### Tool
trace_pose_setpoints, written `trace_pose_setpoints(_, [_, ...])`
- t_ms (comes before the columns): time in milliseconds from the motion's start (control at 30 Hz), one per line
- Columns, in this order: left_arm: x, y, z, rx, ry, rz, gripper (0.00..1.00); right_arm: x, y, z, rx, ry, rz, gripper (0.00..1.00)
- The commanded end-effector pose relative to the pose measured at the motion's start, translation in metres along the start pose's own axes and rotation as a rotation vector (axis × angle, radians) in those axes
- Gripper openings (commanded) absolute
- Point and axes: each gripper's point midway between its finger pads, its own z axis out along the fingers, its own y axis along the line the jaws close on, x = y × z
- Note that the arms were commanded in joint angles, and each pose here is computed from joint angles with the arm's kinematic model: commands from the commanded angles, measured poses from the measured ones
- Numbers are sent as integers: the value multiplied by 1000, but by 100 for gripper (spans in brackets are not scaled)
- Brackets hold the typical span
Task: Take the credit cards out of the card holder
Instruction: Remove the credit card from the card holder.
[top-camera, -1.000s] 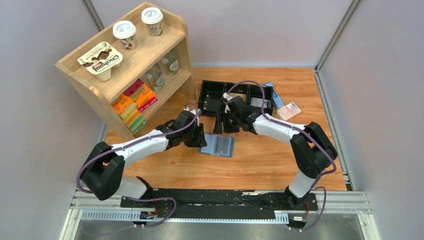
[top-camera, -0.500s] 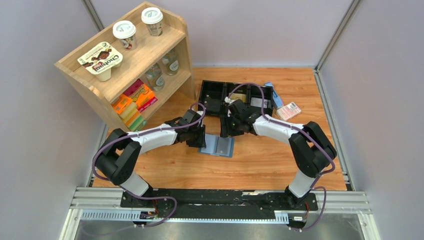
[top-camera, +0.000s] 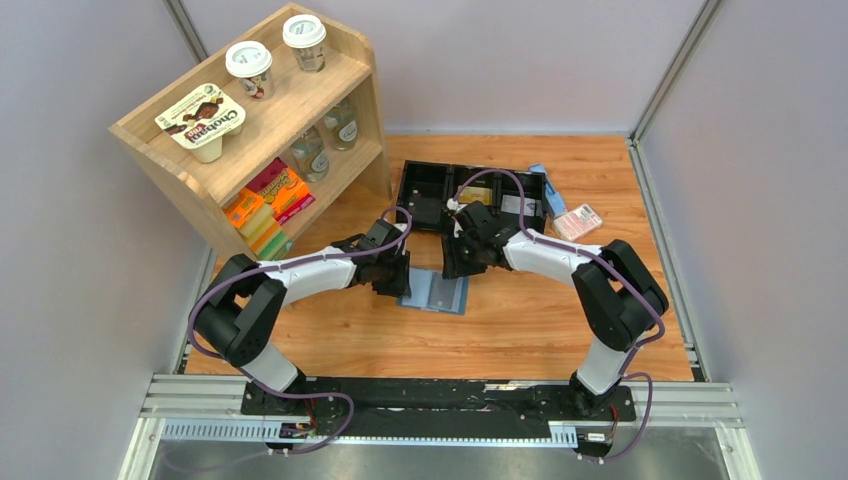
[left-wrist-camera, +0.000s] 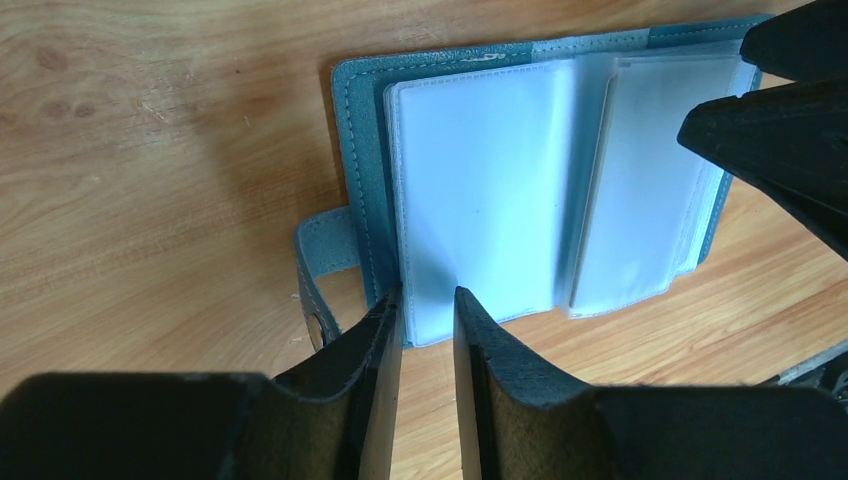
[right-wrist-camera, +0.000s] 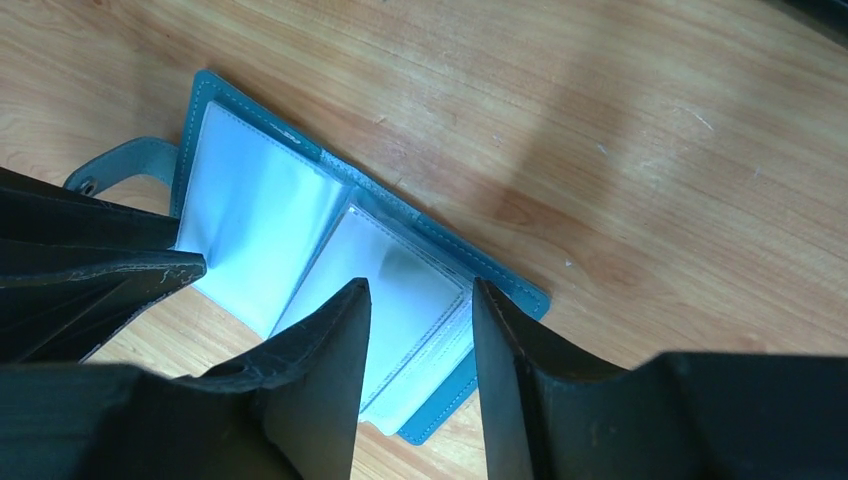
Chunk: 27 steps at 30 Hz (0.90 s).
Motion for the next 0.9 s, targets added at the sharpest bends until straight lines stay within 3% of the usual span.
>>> trace_pose_setpoints(0, [8, -3, 2, 22, 40, -3, 33, -3, 11, -2, -49, -3, -18, 42])
trace_pose_setpoints(100, [8, -6, 1, 33, 43, -5, 33, -6, 16, -4, -71, -5, -20, 37])
trace_pose_setpoints(400, [7, -12, -1, 63, 44, -12, 32, -5, 35, -3, -168, 28, 6, 36])
trace_pose_setpoints(867, [4, -21, -11, 108, 17, -34, 32, -11, 80, -9, -405, 46, 111, 44])
